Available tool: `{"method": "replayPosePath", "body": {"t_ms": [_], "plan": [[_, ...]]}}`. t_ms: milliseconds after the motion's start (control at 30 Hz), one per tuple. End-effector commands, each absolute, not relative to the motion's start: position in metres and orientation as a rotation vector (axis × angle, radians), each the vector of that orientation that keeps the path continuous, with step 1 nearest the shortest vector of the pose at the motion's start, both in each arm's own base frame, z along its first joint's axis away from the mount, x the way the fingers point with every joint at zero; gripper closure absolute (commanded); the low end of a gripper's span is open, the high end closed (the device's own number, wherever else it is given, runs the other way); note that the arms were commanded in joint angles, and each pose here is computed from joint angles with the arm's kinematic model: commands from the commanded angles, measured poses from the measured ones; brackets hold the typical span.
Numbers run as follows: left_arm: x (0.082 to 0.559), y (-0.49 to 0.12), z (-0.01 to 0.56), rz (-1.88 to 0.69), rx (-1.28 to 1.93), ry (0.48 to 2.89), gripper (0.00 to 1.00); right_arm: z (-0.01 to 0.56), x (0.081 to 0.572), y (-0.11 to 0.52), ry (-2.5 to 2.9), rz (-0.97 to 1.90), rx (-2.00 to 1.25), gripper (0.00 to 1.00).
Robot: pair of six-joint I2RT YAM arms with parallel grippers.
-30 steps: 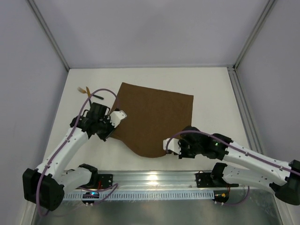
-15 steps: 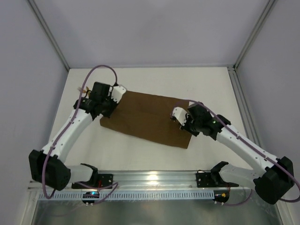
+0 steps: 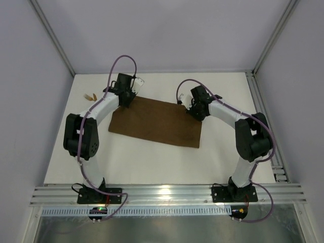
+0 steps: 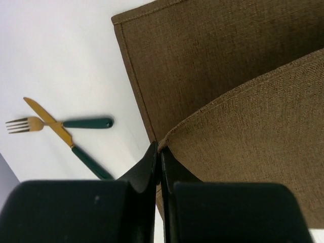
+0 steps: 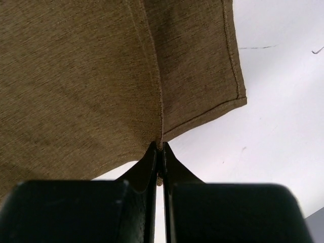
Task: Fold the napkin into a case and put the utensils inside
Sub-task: Fold and flatten the napkin at the center of the board.
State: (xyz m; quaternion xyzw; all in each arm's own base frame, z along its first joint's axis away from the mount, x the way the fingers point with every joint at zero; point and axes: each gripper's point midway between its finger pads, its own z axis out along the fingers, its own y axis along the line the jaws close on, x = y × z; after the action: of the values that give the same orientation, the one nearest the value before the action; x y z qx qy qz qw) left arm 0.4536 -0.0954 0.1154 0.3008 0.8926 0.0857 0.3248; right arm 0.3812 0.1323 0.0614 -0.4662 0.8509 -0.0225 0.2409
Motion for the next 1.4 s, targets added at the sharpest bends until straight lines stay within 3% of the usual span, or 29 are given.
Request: {"method": "replayPosePath", "body": {"t_ms": [0, 300, 667, 1367], "plan": [[0.488, -0.091, 0.123, 0.269, 0.763, 2.265, 1.00, 0.083, 0.414, 0.135, 2.273, -0.149, -1.235, 0.97], [0.510, -0.098, 0.099, 0.203, 0.786, 2.275, 1.00, 0.079, 0.437, 0.140, 2.309, -0.167, -1.203, 0.97], [0.526, -0.102, 0.121, 0.204, 0.735, 2.217, 1.00, 0.080, 0.446, 0.119, 2.348, -0.183, -1.125, 0.97], [0.543, -0.100, 0.079, 0.248, 0.752, 2.287, 0.97, 0.036, 0.465, 0.113, 2.391, -0.198, -1.154, 0.96]]}}
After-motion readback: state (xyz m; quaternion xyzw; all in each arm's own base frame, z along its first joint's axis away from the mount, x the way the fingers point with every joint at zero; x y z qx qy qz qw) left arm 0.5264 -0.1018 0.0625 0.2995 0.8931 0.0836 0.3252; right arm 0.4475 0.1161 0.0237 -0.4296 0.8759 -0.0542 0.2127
